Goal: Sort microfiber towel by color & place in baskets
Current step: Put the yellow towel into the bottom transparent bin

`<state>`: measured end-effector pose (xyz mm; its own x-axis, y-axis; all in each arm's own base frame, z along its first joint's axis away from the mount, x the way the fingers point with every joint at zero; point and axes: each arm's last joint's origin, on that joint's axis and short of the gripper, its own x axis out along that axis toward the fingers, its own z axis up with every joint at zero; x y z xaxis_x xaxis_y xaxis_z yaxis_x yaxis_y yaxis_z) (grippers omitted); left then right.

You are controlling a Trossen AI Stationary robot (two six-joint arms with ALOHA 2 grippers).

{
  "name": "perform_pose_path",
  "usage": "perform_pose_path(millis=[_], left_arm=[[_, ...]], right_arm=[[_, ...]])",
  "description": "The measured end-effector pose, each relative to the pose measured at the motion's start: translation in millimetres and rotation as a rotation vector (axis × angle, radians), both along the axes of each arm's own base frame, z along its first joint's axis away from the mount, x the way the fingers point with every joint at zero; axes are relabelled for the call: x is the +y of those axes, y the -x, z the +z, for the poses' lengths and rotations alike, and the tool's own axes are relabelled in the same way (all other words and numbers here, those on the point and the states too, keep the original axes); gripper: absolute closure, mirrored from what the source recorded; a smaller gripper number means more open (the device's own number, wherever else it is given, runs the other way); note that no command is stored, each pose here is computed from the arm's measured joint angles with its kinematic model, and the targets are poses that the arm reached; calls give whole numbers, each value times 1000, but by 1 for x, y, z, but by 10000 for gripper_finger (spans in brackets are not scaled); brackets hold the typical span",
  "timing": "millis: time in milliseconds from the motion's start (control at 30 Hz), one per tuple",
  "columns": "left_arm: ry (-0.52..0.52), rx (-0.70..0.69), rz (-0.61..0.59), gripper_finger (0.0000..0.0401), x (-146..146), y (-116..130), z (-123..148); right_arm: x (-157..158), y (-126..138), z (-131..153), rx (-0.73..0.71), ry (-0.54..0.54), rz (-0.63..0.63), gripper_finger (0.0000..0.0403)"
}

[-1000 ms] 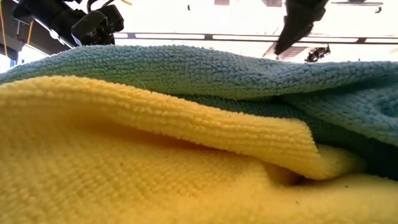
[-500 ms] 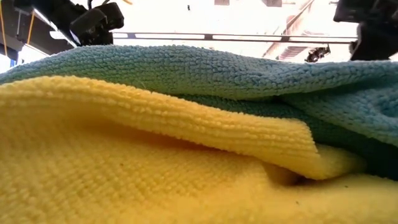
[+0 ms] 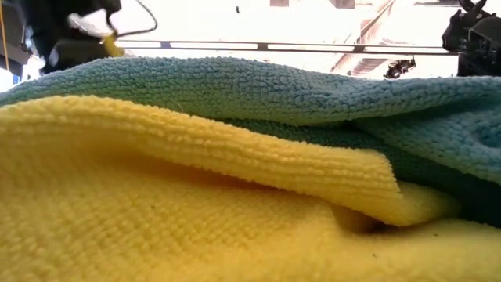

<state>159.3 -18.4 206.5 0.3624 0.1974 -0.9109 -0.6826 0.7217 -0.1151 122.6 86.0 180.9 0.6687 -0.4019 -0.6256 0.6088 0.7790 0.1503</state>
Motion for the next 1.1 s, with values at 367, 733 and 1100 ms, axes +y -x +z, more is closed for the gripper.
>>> perform_pose_path(millis=[367,733,1100], left_arm=[[108,41,109,297,-5,22,-66],[77,-48,88,373,-5,22,-80],[-67,-84,-90,400,-11,-5,-11]], right_arm=[[3,-4,2,-31,18,29,277],[4,-5,3,-47,7,35,277],[4,-5,3,-48,6,35,277]])
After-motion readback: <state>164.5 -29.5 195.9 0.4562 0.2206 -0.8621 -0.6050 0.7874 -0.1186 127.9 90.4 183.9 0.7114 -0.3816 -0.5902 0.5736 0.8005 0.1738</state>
